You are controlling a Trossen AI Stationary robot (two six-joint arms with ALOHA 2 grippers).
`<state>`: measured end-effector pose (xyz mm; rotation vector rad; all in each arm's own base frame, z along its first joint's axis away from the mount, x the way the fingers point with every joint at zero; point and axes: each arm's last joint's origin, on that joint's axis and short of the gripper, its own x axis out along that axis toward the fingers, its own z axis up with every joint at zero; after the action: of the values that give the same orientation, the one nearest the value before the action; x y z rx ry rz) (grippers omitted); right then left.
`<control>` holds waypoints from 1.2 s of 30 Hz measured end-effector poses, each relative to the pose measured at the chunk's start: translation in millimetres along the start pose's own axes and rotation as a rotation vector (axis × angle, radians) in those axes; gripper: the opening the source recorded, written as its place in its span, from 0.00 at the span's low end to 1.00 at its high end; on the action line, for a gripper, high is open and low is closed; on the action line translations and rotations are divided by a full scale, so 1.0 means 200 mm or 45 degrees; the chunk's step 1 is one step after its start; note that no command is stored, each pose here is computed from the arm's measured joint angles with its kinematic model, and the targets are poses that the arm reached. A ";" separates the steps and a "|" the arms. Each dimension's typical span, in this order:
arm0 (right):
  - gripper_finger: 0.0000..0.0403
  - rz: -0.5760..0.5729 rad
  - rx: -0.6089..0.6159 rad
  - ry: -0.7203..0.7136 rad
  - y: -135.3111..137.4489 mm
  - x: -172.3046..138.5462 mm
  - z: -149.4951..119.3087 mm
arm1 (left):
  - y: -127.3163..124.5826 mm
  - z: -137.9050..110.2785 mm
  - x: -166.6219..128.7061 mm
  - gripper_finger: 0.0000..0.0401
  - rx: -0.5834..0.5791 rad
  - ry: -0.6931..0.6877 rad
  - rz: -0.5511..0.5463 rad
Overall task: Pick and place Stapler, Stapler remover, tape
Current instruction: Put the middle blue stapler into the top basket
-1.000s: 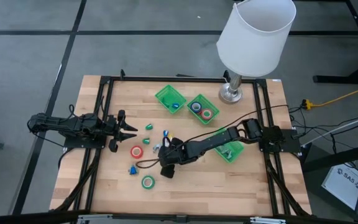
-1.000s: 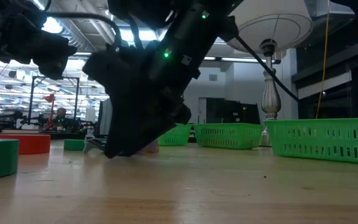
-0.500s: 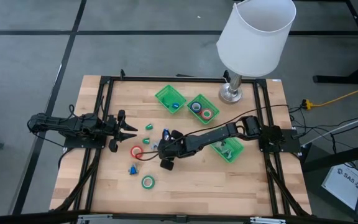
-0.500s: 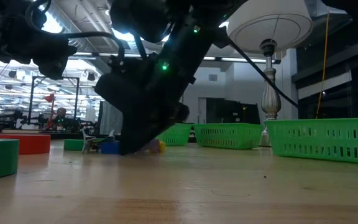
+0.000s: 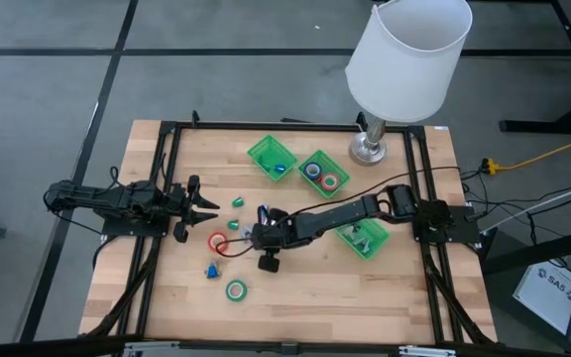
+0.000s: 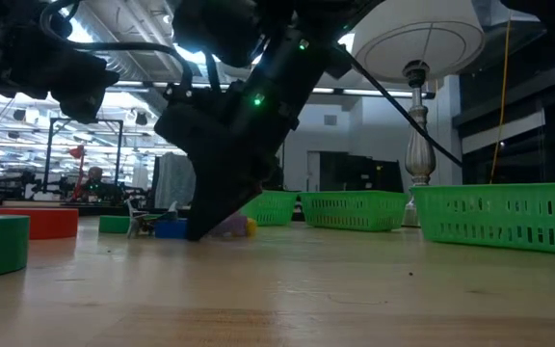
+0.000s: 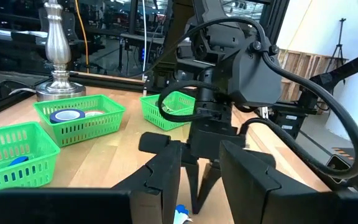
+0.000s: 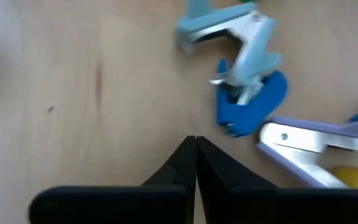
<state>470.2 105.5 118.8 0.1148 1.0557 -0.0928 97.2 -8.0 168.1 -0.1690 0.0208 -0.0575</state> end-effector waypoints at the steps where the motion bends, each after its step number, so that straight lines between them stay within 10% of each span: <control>1: 0.06 0.021 -0.028 0.009 0.01 0.00 0.00 | 0.00 0.00 0.00 0.27 0.000 0.000 0.000; 18: 0.63 0.188 -0.225 0.124 0.01 -0.10 0.03 | 0.00 0.00 0.00 0.27 0.000 0.000 0.000; 36: 0.68 -0.035 -0.418 -0.118 -0.12 -0.11 0.19 | 0.00 0.00 0.00 0.27 0.000 0.000 0.000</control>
<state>489.6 77.0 154.9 -0.1993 0.9671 0.0509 97.2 -8.0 168.1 -0.1689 0.0204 -0.0575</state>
